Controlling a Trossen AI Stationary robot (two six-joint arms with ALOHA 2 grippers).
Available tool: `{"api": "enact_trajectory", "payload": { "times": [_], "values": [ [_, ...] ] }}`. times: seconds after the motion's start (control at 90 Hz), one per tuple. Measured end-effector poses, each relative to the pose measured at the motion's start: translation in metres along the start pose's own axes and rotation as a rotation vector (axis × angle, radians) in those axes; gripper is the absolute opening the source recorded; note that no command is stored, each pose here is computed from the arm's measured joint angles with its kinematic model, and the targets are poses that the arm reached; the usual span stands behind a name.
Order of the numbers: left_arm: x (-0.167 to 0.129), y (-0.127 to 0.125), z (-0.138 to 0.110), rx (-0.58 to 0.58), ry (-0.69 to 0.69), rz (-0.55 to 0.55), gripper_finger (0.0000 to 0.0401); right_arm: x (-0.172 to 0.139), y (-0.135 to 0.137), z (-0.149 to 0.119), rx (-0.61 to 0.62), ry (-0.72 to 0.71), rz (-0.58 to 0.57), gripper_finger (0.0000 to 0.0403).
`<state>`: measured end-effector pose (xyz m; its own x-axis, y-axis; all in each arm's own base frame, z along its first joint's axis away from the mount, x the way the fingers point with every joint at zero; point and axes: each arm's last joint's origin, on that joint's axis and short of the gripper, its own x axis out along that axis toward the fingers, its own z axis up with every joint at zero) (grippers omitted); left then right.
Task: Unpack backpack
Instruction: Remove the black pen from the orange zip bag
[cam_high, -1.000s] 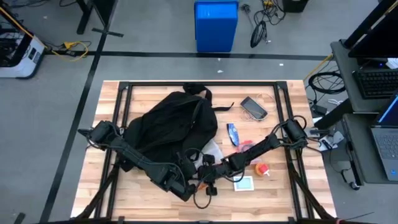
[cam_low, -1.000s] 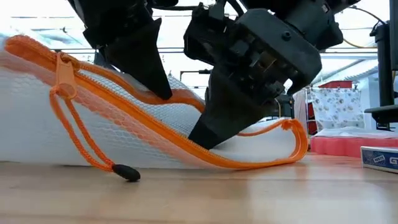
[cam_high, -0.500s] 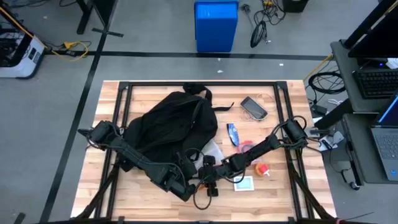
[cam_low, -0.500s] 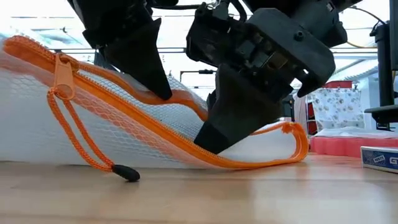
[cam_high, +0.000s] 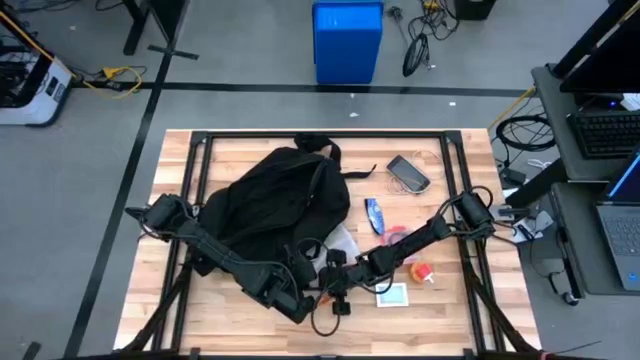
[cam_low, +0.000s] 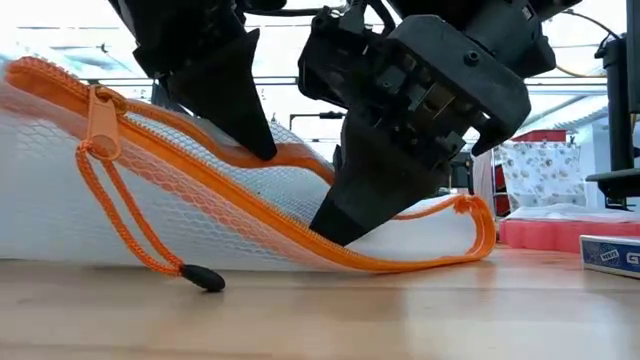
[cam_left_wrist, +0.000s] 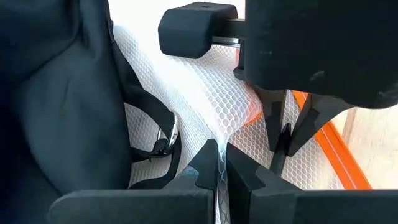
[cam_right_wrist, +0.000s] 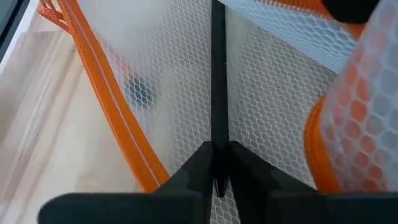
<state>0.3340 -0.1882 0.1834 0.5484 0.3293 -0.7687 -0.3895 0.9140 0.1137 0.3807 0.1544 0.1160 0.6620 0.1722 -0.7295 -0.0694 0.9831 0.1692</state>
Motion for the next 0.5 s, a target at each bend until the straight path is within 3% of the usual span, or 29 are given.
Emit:
{"api": "enact_trajectory", "payload": {
  "times": [0.278, 0.5],
  "values": [
    [0.0000, 0.0000, 0.0000, 0.000, 0.000, 0.000, 0.0000, 0.0012, 0.0004, -0.0011, 0.000, 0.007, 0.011, 0.0106],
    [0.0002, 0.0002, 0.0002, -0.001, 0.000, 0.000, 0.0000, 0.0015, -0.0023, -0.0004, 0.008, 0.005, 0.001, 0.0081]
  ]
}}
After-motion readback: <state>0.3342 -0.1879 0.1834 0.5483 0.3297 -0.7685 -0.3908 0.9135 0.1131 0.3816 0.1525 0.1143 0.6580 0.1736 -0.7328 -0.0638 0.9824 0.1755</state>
